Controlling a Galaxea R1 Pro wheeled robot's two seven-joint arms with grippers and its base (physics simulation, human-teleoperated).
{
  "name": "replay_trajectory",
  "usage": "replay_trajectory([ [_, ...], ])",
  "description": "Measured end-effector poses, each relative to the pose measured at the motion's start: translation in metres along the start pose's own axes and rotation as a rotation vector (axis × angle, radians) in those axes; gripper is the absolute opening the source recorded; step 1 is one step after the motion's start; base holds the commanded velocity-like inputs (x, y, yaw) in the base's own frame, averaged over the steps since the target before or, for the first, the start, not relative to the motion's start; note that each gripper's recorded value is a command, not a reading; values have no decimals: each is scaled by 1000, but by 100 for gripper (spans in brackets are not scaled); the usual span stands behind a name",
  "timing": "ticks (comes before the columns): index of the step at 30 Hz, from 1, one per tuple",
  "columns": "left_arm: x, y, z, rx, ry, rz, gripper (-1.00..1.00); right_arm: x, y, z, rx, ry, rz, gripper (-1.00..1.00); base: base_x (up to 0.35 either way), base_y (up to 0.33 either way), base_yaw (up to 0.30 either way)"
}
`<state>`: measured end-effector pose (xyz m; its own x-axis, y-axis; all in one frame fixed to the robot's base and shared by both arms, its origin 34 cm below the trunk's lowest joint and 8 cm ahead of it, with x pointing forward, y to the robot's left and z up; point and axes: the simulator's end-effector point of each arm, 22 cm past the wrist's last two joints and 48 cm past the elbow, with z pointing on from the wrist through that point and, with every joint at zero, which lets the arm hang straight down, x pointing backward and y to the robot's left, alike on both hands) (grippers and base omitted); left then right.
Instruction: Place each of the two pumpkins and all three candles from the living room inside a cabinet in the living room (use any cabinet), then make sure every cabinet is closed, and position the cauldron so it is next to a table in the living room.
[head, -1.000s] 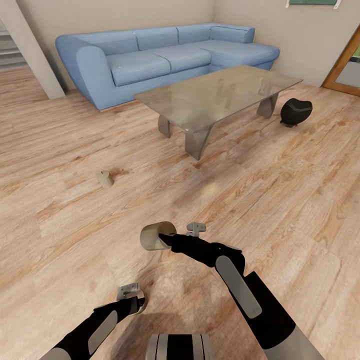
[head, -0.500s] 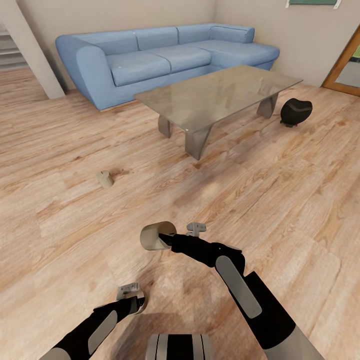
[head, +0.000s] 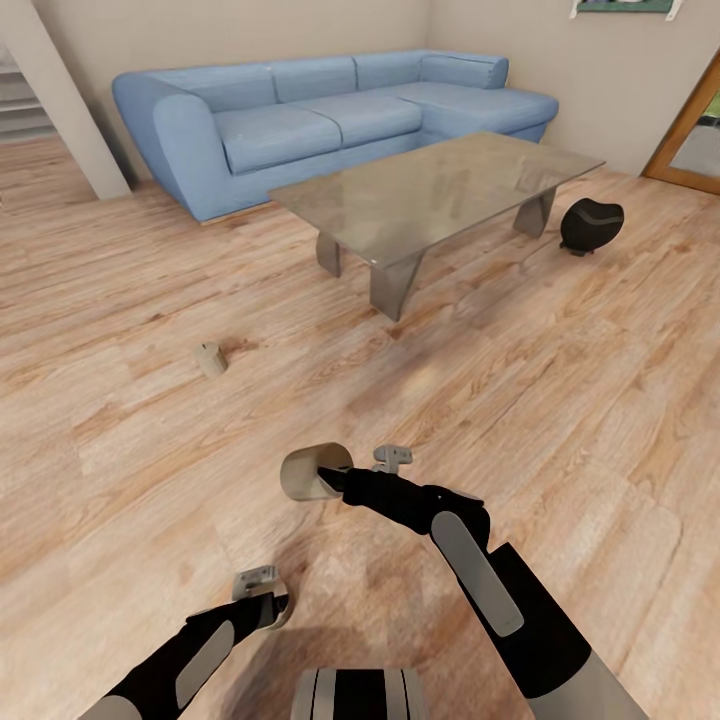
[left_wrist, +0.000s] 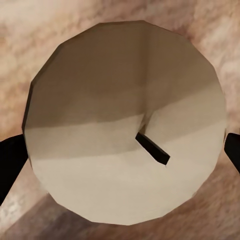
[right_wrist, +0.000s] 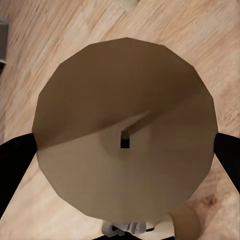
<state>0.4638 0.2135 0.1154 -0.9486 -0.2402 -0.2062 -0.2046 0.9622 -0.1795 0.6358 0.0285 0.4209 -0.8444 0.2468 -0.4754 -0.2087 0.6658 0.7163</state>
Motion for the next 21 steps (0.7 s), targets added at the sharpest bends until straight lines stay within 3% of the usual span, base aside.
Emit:
replay_trajectory([
  [21, -21, 2, -14, -12, -40, 14, -100, -13, 16, -11, -6, -26, -30, -100, 0, 0, 0],
])
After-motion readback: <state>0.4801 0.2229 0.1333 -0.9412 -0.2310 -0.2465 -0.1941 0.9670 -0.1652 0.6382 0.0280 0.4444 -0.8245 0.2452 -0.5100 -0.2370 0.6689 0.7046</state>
